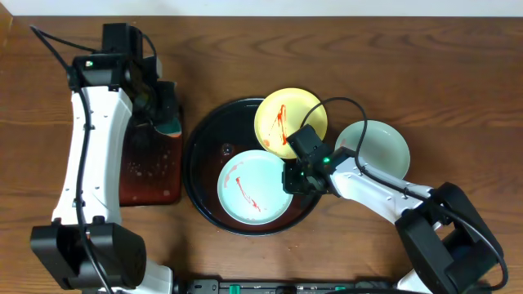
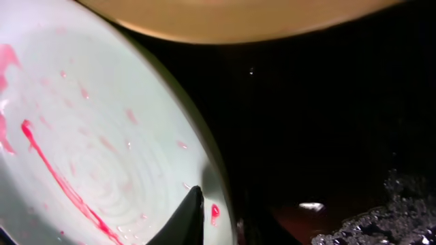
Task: Clean dirty plates on tray and stack at the side
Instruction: 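Scrub the lower mint-green plate with the sponge in the left gripper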
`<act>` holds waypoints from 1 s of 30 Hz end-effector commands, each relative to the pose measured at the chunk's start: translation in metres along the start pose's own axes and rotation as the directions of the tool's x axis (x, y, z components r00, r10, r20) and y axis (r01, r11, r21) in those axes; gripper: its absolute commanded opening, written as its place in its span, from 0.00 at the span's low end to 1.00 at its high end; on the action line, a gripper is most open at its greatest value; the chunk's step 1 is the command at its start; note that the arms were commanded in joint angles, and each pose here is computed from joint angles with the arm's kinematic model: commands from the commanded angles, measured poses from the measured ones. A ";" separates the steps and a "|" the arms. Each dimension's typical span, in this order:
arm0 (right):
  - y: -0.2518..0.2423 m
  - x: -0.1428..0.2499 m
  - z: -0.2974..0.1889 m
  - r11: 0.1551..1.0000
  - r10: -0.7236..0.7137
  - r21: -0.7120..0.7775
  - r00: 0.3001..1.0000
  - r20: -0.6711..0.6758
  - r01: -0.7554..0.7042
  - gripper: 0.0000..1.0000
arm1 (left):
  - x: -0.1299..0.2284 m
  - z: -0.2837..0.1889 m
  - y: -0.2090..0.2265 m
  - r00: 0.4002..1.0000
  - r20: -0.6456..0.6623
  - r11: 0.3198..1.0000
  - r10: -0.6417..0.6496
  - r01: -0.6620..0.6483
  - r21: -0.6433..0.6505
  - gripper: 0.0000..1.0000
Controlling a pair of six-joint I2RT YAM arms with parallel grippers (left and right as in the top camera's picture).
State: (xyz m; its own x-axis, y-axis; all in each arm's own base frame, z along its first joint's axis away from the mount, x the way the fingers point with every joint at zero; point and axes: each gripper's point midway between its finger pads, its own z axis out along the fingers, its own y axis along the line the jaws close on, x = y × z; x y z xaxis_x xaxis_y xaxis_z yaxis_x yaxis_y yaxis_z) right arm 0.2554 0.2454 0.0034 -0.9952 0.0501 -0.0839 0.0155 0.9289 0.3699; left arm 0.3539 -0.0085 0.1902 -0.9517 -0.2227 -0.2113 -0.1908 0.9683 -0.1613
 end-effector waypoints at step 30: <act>-0.010 -0.007 0.010 0.998 0.058 0.026 0.998 -0.003 -0.058 0.01 | 0.162 0.157 -0.063 0.980 -0.188 0.987 0.057 -0.084 -0.140 0.08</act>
State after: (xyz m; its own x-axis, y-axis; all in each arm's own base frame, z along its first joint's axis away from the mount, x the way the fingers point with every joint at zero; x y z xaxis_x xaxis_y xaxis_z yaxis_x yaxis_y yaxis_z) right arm 0.2598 0.2467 0.0014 -0.9949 0.0763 -0.0653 0.0453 0.9212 0.3863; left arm 0.2597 -0.1347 0.0295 -0.9904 -0.1333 -0.0371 -0.1318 0.9904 -0.0411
